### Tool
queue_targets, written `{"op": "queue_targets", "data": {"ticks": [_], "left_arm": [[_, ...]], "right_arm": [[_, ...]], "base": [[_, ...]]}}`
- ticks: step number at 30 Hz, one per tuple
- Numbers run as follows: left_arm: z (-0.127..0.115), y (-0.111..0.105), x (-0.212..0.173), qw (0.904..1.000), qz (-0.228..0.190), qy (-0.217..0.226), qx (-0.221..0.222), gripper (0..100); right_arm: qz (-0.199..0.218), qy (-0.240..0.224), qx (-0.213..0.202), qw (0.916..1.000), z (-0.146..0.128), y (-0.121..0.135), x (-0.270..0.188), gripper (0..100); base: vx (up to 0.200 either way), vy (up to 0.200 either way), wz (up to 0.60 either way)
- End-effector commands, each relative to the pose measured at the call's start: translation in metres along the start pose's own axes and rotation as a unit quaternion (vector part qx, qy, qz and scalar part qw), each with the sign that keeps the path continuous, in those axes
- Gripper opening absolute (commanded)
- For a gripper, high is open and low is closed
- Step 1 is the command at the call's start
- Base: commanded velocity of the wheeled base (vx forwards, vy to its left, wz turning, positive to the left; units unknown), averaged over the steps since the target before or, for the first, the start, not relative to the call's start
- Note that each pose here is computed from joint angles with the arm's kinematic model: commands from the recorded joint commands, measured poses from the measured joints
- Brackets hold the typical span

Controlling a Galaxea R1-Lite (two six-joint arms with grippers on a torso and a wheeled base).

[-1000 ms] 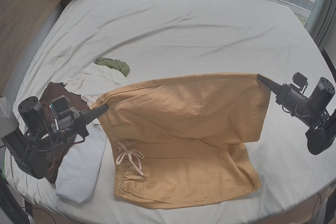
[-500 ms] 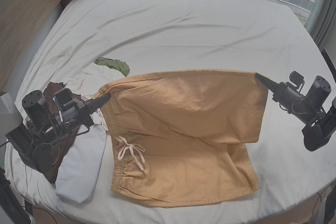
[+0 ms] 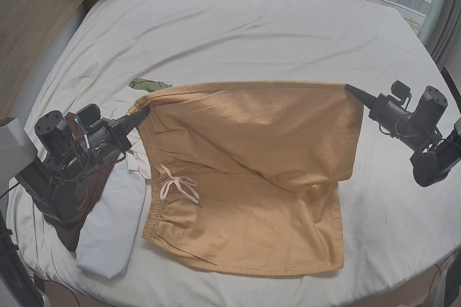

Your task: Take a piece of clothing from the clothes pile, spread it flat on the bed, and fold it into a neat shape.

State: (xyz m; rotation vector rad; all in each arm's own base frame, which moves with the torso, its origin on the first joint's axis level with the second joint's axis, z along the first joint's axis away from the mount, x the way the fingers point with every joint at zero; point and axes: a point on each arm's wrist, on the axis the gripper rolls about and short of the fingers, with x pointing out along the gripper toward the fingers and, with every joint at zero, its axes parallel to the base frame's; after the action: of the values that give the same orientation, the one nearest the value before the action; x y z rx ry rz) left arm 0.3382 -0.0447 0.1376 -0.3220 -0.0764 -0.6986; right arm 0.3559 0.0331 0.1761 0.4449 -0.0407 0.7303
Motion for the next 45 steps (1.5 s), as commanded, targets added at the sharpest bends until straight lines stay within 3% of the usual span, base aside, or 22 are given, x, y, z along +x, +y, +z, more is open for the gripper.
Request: {"op": "queue_targets", "data": {"ticks": [1,13,19,30,33,45], "left_arm": [[-0.007,0.007,0.007,1.0000,0.004,0.002,-0.002,0],[-0.024,0.019,0.017,0.9998,0.009,0.013,-0.010,0],[-0.027,0.026,0.024,0.9993,0.036,-0.002,-0.011,0],[-0.034,0.039,0.039,0.9990,0.038,-0.012,-0.020,0],[-0.043,0.049,0.048,0.9968,0.057,-0.025,-0.051,0],[-0.059,0.062,0.058,0.9961,0.062,-0.024,-0.059,0]], "right_arm": [[-0.002,0.000,0.000,1.0000,0.001,-0.007,0.009,0],[-0.015,0.005,0.006,0.9999,-0.002,-0.030,0.020,0],[-0.012,0.003,0.004,0.9999,-0.005,-0.039,0.031,0],[-0.012,0.008,0.007,0.9999,-0.009,-0.053,0.048,0],[-0.009,0.007,0.006,0.9999,-0.013,-0.061,0.057,0],[-0.012,0.010,0.010,0.9998,-0.025,-0.085,0.077,0]], "base": [[0.000,0.000,0.00],[0.000,0.000,0.00],[0.000,0.000,0.00],[0.000,0.000,0.00],[0.000,0.000,0.00],[0.000,0.000,0.00]]}}
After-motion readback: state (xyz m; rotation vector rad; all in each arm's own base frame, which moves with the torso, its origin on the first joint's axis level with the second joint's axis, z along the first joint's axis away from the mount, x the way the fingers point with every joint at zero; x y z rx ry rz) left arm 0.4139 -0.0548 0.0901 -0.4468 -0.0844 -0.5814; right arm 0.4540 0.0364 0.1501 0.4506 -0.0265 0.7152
